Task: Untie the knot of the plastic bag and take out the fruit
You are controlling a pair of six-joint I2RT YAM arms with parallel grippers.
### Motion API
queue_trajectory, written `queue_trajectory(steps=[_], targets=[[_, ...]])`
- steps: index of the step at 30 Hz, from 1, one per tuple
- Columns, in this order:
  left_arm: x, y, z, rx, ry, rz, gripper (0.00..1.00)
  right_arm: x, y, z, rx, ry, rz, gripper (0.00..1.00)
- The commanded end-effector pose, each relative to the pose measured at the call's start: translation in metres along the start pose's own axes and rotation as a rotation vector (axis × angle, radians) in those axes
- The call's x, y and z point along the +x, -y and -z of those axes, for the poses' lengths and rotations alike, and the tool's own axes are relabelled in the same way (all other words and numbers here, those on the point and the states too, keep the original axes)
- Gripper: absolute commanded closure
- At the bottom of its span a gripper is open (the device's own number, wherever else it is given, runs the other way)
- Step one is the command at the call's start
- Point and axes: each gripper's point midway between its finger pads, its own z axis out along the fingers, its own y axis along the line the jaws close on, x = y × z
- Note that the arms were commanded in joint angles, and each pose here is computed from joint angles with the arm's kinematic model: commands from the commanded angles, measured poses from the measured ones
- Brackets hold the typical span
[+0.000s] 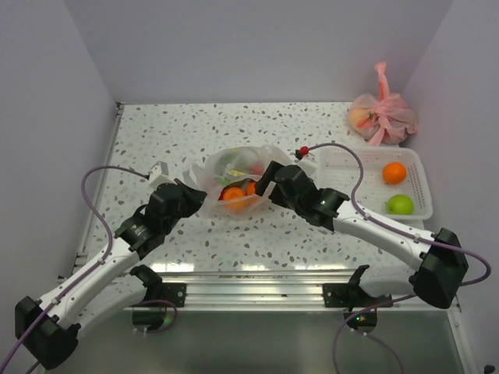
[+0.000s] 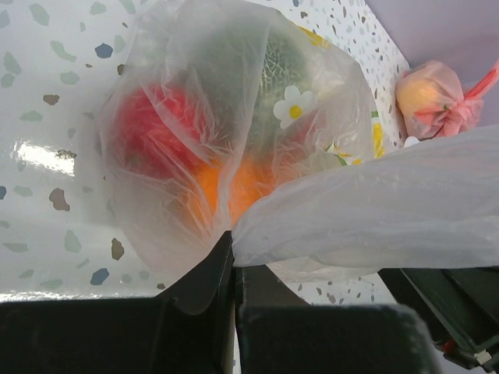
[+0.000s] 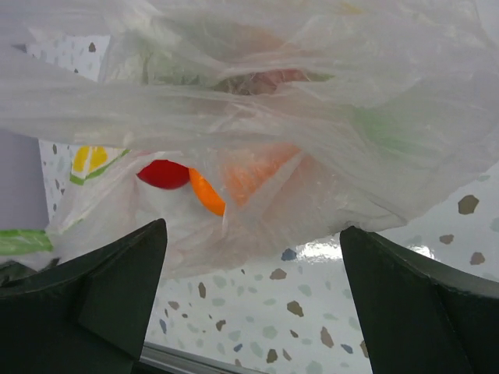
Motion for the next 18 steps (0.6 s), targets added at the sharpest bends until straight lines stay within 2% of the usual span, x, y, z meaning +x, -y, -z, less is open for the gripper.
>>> queue_trajectory(steps=[1, 5, 6, 8, 9, 10, 11, 14, 17, 18], targets=[[0.003, 0.011, -0.002, 0.052, 0.004, 0.059, 1.00, -0.008, -0.012, -0.019, -0.014, 0.082, -0.145, 0.08], [-0.005, 0.006, 0.000, 0.032, 0.048, 0.073, 1.00, 0.020, 0.032, -0.041, 0.082, 0.038, -0.163, 0.36], [-0.009, 0.005, 0.002, 0.030, 0.065, 0.076, 1.00, 0.024, 0.044, -0.045, 0.109, 0.028, -0.168, 0.51], [-0.020, 0.003, 0.004, 0.011, 0.110, 0.070, 1.00, 0.039, 0.075, -0.047, 0.165, 0.010, -0.177, 0.67], [-0.022, 0.000, 0.005, -0.006, 0.117, 0.055, 1.00, 0.038, 0.085, -0.048, 0.182, 0.018, -0.190, 0.77], [-0.028, 0.003, 0.007, -0.008, 0.132, 0.048, 1.00, 0.037, 0.089, -0.046, 0.179, 0.026, -0.196, 0.91], [-0.030, 0.003, 0.007, -0.018, 0.139, 0.037, 1.00, 0.037, 0.097, -0.045, 0.190, 0.028, -0.185, 0.98], [-0.036, -0.002, 0.008, -0.062, 0.138, -0.044, 0.99, 0.023, 0.092, -0.038, 0.176, 0.049, -0.115, 1.00], [-0.046, 0.000, 0.017, -0.088, 0.147, -0.107, 0.88, 0.012, 0.079, -0.032, 0.139, 0.058, -0.050, 1.00], [-0.053, 0.004, 0.024, -0.080, 0.154, -0.161, 0.68, 0.010, 0.078, -0.030, 0.135, 0.053, -0.022, 1.00]])
